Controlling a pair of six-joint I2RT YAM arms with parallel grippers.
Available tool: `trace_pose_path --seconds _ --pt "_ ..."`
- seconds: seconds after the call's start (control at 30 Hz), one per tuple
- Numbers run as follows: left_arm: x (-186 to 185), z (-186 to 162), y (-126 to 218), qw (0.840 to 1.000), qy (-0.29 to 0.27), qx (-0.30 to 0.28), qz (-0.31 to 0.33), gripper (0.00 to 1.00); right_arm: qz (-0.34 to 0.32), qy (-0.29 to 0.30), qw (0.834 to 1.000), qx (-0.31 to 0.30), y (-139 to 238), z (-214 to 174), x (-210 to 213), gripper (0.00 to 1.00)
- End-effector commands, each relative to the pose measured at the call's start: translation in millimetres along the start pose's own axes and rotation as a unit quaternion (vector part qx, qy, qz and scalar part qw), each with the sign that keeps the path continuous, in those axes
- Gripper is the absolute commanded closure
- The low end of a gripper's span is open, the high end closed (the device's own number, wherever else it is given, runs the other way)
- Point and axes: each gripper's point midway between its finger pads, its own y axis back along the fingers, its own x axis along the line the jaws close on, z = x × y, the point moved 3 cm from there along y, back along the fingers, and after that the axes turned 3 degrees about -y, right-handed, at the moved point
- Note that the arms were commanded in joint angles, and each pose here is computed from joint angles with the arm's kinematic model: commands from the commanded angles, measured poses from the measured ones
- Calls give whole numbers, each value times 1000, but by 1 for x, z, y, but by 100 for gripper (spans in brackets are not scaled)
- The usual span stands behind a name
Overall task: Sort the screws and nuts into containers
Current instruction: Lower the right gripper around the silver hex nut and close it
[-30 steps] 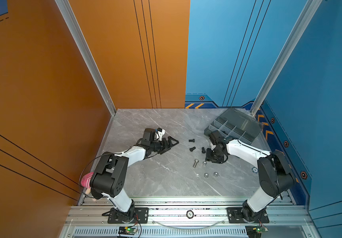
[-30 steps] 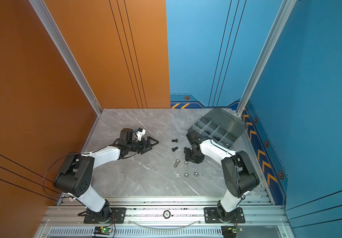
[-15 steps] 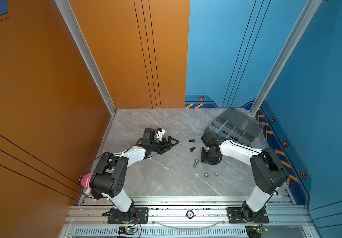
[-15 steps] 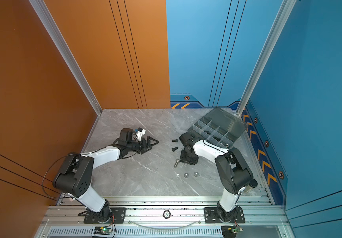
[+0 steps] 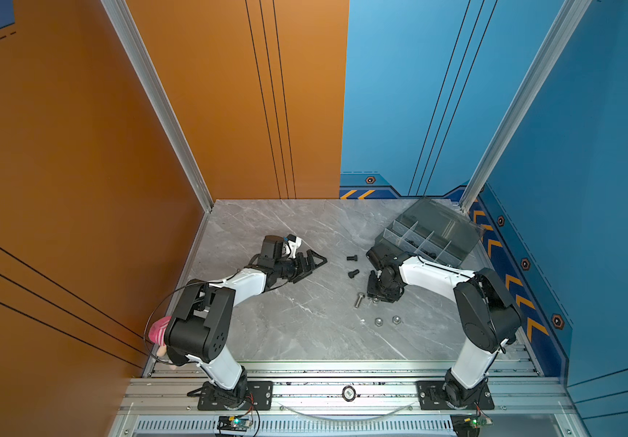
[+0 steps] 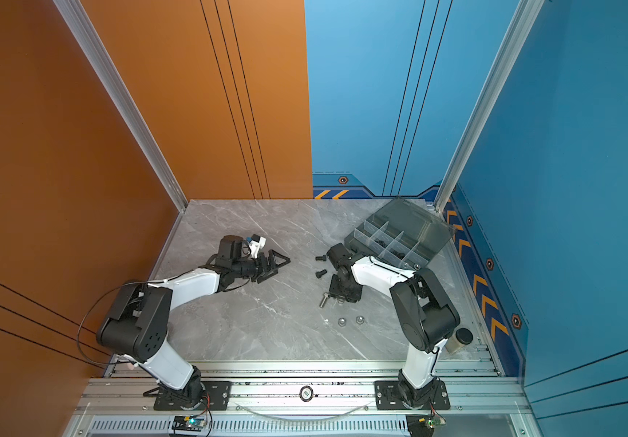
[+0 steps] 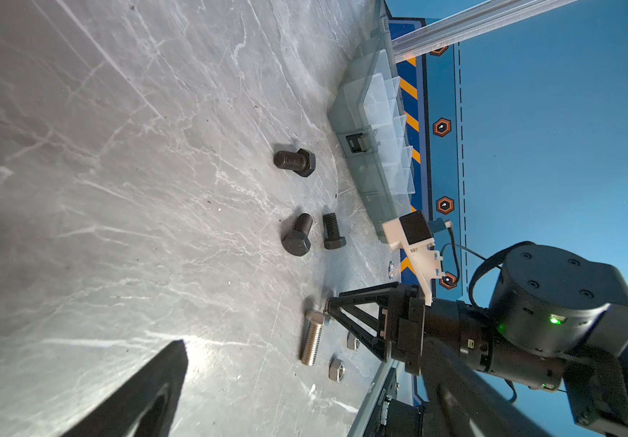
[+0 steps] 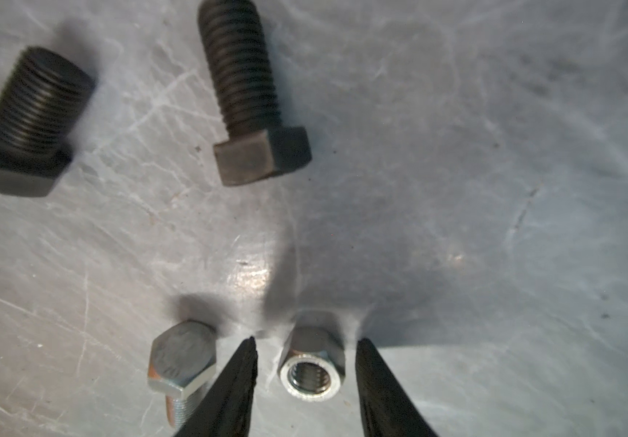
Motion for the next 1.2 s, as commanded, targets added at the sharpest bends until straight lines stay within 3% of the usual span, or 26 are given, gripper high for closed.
trace_pose_path --seconds 0.0,0.43,0.9,1.17 --pt "2 -2 4 1000 -3 -1 0 2 -21 -1 1000 -10 2 3 0 55" --pt "3 -2 6 1000 -2 -2 -1 2 -41 32 999 12 -3 -3 -5 60" --pt "2 -1 5 1000 -2 -2 -2 2 -57 29 998 17 -9 -5 -10 63" --pt "3 -1 4 1000 -2 -1 -2 2 -62 27 998 18 -13 -5 -11 76"
